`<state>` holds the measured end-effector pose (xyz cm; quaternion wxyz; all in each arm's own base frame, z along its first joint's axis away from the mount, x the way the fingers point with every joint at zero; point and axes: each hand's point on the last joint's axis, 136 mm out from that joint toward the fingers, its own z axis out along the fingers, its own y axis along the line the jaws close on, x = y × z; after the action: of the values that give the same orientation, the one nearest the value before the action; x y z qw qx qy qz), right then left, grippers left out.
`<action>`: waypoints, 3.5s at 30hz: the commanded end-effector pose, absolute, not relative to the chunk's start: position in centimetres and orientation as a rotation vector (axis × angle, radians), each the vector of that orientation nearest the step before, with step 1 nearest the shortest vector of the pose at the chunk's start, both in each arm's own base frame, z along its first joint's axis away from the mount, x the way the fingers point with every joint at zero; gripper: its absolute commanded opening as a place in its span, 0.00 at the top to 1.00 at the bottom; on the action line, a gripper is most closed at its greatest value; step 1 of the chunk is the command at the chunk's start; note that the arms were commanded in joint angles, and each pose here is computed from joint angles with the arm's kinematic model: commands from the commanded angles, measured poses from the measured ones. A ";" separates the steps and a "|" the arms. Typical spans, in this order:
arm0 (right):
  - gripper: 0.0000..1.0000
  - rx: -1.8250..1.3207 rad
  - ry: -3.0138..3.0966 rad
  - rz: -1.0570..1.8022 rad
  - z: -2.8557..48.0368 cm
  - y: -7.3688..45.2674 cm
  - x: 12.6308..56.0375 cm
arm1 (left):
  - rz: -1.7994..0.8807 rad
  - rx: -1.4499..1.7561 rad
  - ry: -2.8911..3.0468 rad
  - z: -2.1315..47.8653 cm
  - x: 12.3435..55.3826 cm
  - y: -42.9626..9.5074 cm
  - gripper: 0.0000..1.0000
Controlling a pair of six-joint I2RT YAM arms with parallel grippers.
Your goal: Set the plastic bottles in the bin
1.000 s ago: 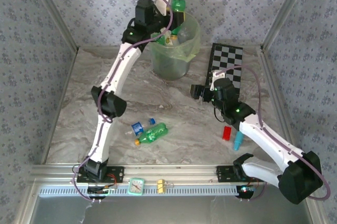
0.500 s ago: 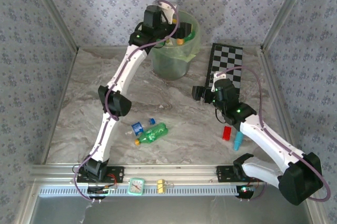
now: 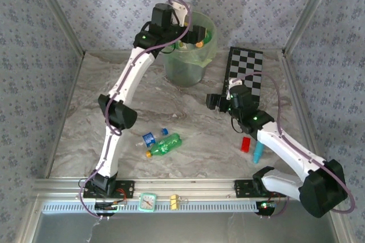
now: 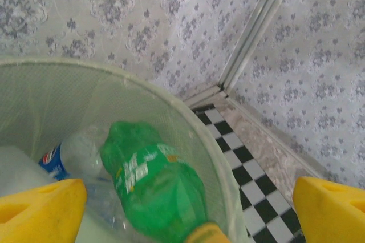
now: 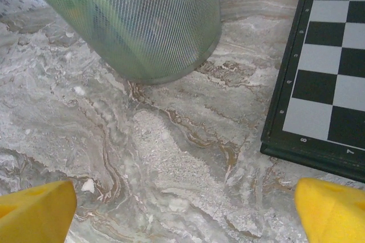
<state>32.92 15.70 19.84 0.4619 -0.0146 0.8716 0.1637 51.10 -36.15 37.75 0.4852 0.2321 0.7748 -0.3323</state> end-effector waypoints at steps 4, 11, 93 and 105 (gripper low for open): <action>0.00 -0.036 2.126 0.461 20.4 17.0 33.7 | -0.762 0.613 1.824 38.8 45.3 -34.1 0.06; 0.00 -0.039 2.149 0.495 19.4 18.5 34.4 | -0.671 0.475 1.910 32.0 39.3 -27.8 0.04; 0.00 -0.060 2.219 0.564 16.8 22.2 36.1 | -0.274 -0.119 2.490 8.5 25.4 -13.5 0.46; 0.00 -0.073 2.235 0.590 16.3 21.9 35.2 | -0.436 -0.147 1.949 25.8 33.3 -14.4 0.49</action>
<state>35.65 22.18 16.06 0.4047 -0.0316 0.8860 0.2241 30.89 -13.62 19.31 0.4579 -0.0744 0.8714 -0.1593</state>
